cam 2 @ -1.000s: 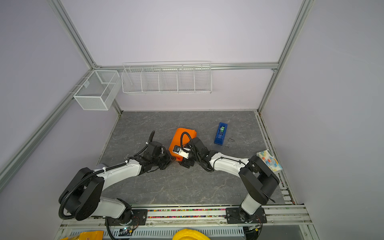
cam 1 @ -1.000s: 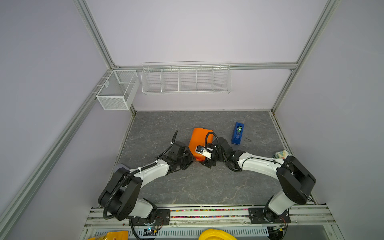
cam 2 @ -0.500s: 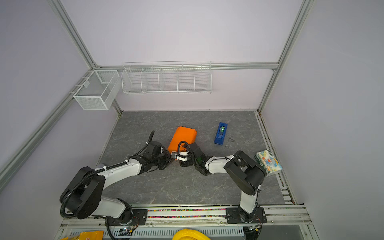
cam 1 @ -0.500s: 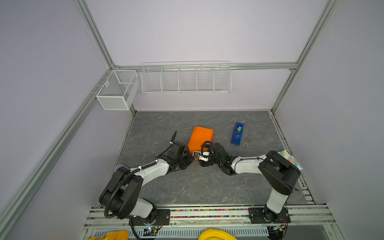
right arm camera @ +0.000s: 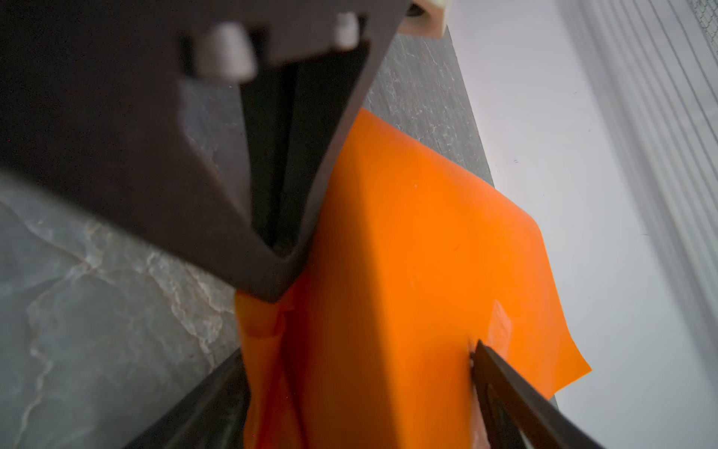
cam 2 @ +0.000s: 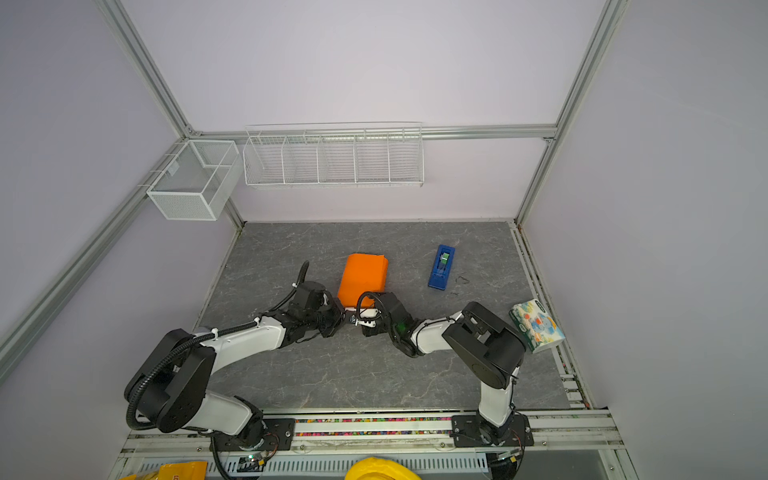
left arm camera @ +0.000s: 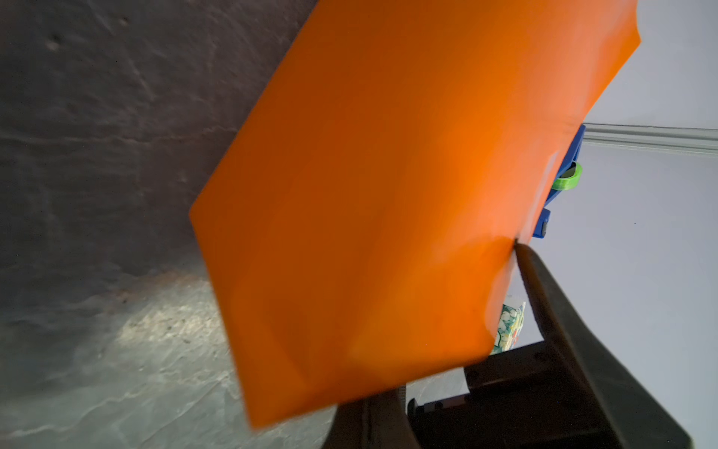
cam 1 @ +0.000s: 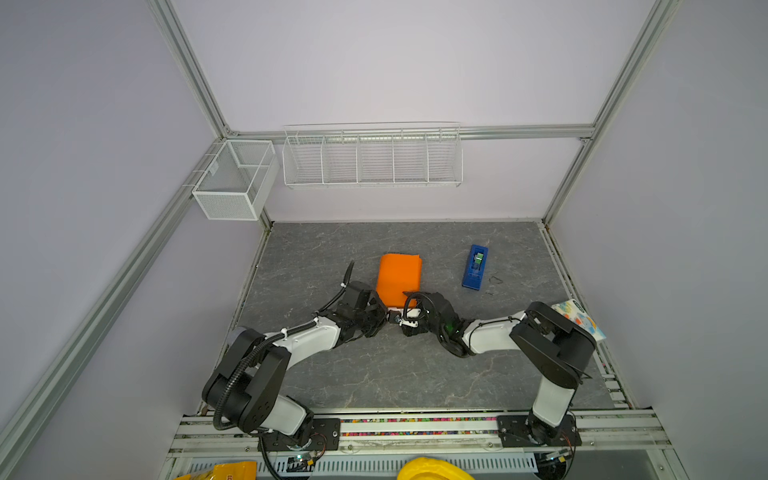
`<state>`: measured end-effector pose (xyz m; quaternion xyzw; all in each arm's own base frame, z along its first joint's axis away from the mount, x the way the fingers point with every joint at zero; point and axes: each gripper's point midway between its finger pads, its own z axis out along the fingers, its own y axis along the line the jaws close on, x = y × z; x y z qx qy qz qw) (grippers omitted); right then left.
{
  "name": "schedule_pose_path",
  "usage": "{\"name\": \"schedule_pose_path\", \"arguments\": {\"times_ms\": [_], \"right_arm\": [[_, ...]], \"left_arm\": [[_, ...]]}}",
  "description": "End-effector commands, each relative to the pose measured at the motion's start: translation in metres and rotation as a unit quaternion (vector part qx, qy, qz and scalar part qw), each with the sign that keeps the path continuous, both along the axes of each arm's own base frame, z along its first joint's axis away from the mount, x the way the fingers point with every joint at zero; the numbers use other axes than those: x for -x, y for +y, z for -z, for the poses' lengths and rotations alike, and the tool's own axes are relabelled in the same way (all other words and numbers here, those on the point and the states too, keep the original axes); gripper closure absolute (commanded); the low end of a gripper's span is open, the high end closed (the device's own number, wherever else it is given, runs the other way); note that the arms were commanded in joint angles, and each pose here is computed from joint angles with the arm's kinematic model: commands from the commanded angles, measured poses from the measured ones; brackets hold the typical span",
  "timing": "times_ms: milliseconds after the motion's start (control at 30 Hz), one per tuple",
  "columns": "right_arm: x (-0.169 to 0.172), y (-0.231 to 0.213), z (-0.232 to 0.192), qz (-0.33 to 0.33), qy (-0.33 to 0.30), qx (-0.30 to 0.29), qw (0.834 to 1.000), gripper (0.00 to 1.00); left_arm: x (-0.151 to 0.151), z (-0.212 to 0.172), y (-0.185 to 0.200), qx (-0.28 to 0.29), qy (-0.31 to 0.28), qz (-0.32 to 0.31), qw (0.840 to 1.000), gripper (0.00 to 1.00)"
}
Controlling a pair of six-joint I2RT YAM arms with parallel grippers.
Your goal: Wrap the gift box in paper
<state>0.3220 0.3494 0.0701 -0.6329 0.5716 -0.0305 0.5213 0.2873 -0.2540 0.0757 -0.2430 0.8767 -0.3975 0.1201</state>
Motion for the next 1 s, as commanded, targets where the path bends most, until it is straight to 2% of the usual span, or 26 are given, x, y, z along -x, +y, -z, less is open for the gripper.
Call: {"name": "schedule_pose_path", "arguments": {"times_ms": [0, 100, 233, 400, 500, 633, 733, 833, 967], "right_arm": [[0.010, 0.001, 0.015, -0.017, -0.010, 0.029, 0.999, 0.04], [0.011, 0.001, 0.016, -0.022, -0.006, 0.031, 0.999, 0.01], [0.016, 0.000, 0.019, -0.030, 0.007, 0.041, 0.999, 0.13], [0.021, 0.000, 0.022, -0.037, 0.028, 0.048, 0.998, 0.26], [0.023, -0.001, 0.021, -0.037, 0.035, 0.047, 0.998, 0.37], [0.026, -0.004, 0.023, -0.037, 0.043, 0.050, 0.997, 0.44], [0.031, -0.008, 0.022, -0.043, 0.060, 0.051, 0.996, 0.48], [0.038, -0.012, 0.023, -0.051, 0.089, 0.055, 0.993, 0.52], [0.043, -0.018, 0.027, -0.055, 0.117, 0.058, 0.990, 0.53]], "left_arm": [[-0.008, -0.020, -0.012, 0.037, -0.024, 0.001, 0.999, 1.00], [-0.007, -0.023, -0.011, 0.038, -0.026, 0.000, 0.999, 1.00], [-0.007, -0.031, -0.006, 0.027, -0.042, -0.001, 0.999, 1.00], [-0.008, -0.050, 0.011, -0.013, -0.071, 0.000, 0.997, 0.91], [-0.011, -0.062, 0.025, -0.035, -0.089, -0.006, 0.995, 0.87], [-0.018, -0.082, 0.043, -0.067, -0.154, 0.011, 0.986, 0.77], [-0.023, -0.102, 0.059, -0.116, -0.219, 0.029, 0.968, 0.69], [-0.026, -0.124, 0.073, -0.181, -0.281, 0.052, 0.941, 0.60], [-0.030, -0.150, 0.070, -0.222, -0.361, 0.103, 0.900, 0.56]]}}
